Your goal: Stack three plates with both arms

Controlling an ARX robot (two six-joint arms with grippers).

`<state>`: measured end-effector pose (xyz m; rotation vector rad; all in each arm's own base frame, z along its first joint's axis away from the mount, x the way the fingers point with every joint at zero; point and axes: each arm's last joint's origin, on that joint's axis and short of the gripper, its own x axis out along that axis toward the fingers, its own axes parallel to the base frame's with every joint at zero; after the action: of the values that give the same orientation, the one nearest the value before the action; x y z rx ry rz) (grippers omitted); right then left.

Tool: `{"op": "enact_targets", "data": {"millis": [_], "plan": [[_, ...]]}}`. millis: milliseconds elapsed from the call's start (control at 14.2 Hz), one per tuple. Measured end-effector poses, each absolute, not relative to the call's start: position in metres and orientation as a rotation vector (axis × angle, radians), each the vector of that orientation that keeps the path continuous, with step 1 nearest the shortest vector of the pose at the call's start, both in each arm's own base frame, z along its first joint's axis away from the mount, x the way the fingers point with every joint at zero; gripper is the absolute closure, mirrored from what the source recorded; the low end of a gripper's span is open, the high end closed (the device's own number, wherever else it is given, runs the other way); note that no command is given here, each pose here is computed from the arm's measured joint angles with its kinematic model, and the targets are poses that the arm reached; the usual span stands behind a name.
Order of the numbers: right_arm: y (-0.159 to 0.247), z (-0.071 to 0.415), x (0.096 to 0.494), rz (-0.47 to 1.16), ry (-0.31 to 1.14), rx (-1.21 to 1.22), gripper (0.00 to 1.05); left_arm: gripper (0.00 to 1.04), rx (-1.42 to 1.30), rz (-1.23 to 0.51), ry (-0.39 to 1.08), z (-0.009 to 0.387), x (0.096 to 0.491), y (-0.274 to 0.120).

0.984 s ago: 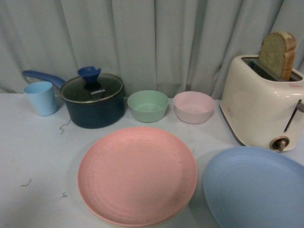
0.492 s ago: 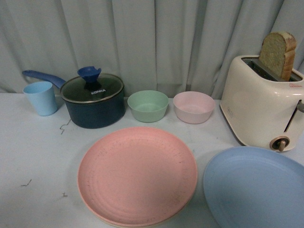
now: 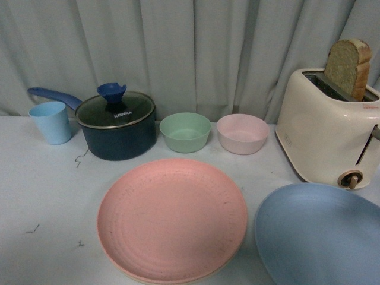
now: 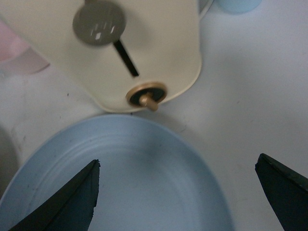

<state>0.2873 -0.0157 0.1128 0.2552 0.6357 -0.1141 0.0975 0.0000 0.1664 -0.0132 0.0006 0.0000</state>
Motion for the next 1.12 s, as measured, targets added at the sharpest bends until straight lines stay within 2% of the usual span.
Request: {"op": "enact_targets", "data": {"millis": [281,562,632,703,984,1054,1124], "plan": [[0.006,0.081,0.294,-0.124,0.757,0.249,0.06,0.07,-0.013,0.0,0.001,0.166,0.098,0.0],[-0.007,0.041,0.291,-0.215,0.834,0.241,0.06,0.07,-0.013,0.0,0.001,0.166,0.098,0.0],[-0.008,0.04,0.289,-0.213,0.827,0.234,0.25,0.07,-0.013,0.0,0.001,0.166,0.098,0.0],[-0.009,0.039,0.289,-0.212,0.829,0.229,0.34,0.07,-0.013,0.0,0.001,0.166,0.098,0.0],[-0.009,0.039,0.288,-0.209,0.828,0.228,0.43,0.07,-0.013,0.0,0.001,0.166,0.098,0.0],[-0.01,0.04,0.288,-0.211,0.827,0.228,0.49,0.07,-0.014,0.0,0.001,0.166,0.098,0.0],[-0.01,0.04,0.287,-0.209,0.825,0.223,0.6,0.07,-0.014,0.0,0.001,0.166,0.098,0.0]]}}
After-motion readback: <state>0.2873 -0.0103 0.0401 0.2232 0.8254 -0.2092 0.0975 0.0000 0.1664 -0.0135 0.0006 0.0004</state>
